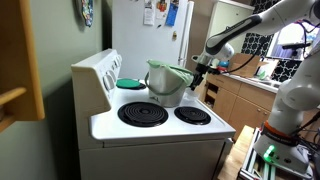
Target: Pick up the paper towel and use it to wipe the front edge of the stove before putting it back on the stove top
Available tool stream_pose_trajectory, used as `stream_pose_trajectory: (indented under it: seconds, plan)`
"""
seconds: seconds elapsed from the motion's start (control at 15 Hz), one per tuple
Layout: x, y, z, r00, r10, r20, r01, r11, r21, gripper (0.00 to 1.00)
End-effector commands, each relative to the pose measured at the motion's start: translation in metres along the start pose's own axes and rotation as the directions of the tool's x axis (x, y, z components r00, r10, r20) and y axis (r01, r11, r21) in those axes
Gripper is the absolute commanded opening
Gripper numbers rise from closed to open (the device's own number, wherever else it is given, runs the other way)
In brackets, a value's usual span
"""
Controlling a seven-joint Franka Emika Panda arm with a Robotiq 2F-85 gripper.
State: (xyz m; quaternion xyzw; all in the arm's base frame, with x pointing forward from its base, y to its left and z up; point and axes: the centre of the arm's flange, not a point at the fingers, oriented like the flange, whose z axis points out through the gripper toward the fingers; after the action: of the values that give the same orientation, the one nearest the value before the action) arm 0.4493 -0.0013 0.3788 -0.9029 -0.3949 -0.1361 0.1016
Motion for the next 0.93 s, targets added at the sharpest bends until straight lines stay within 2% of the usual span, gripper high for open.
stream_pose_trajectory:
  seconds: [0.0, 0.07, 0.13, 0.27, 0.53, 0.8, 0.87]
  plan:
    - [-0.007, 0.000, -0.008, 0.999, -0.017, -0.041, 0.016, 1.000, -0.014, 0.86]
    - [-0.007, 0.001, -0.012, 0.999, -0.018, -0.044, 0.017, 1.000, -0.021, 0.95]
    - [-0.008, 0.001, -0.017, 0.999, -0.022, -0.046, 0.021, 0.999, -0.034, 0.99]
    - [-0.009, -0.001, -0.028, 0.998, -0.031, -0.050, 0.029, 0.999, -0.045, 1.00]
    - [-0.012, -0.007, -0.060, 0.997, 0.052, -0.061, -0.054, 0.998, -0.024, 1.00]
    - [-0.020, -0.015, -0.092, 0.990, 0.130, -0.045, -0.133, 0.989, -0.065, 1.00]
    - [-0.022, -0.018, -0.100, 0.985, 0.170, -0.040, -0.173, 0.980, -0.102, 1.00]
